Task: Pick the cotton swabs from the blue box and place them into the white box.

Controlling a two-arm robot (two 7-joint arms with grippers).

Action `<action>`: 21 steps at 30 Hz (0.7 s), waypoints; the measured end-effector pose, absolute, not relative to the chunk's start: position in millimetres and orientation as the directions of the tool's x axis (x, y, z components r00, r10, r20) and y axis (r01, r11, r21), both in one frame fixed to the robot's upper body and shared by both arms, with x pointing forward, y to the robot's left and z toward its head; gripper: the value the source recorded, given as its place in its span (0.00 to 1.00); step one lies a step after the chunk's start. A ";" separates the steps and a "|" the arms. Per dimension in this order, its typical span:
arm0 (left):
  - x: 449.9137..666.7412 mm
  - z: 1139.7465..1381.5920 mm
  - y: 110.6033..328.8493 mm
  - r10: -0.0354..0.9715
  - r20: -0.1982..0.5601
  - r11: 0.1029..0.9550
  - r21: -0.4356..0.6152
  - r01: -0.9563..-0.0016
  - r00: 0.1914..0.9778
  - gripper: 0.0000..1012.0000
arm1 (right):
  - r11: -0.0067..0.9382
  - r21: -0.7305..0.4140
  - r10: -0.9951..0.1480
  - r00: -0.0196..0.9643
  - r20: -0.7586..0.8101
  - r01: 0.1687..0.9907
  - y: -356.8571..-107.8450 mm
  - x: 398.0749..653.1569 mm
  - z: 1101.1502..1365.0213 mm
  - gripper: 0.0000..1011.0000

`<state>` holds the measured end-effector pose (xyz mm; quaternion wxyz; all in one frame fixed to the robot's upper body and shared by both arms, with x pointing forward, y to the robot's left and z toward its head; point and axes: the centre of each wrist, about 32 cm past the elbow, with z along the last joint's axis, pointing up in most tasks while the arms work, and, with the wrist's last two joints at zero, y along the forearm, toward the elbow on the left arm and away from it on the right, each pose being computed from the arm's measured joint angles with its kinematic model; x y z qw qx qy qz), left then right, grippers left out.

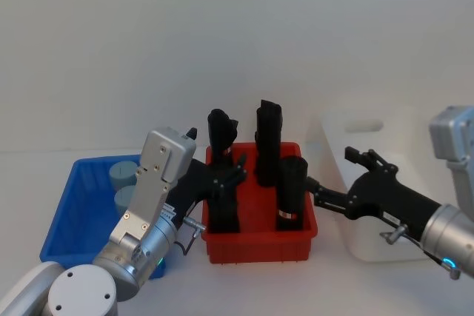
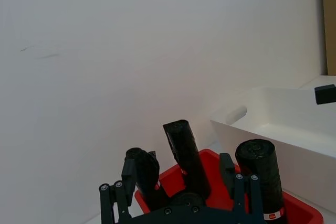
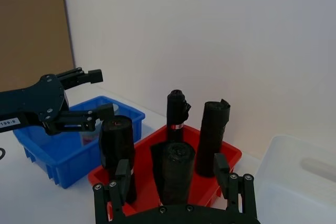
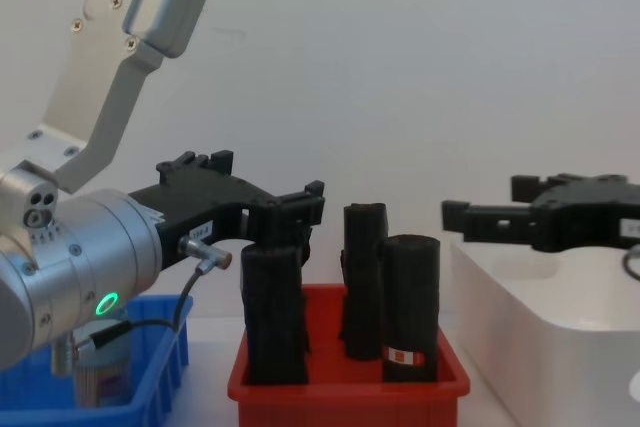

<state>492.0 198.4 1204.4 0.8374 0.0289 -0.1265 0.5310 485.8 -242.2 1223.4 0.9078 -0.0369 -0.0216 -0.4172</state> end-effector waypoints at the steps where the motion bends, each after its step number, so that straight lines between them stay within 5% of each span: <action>1: 492.0 1204.4 198.4 0.882 0.243 0.434 -0.086 -0.897 0.404 0.99 | 0.652 -0.056 -0.752 0.655 0.073 0.756 -241.4 487.1 1223.6 0.99; 21: 492.0 1204.4 198.4 0.882 0.243 0.434 -0.086 -0.897 0.404 0.99 | 0.564 -0.128 -0.796 0.579 0.178 0.816 -204.7 508.0 1211.9 0.99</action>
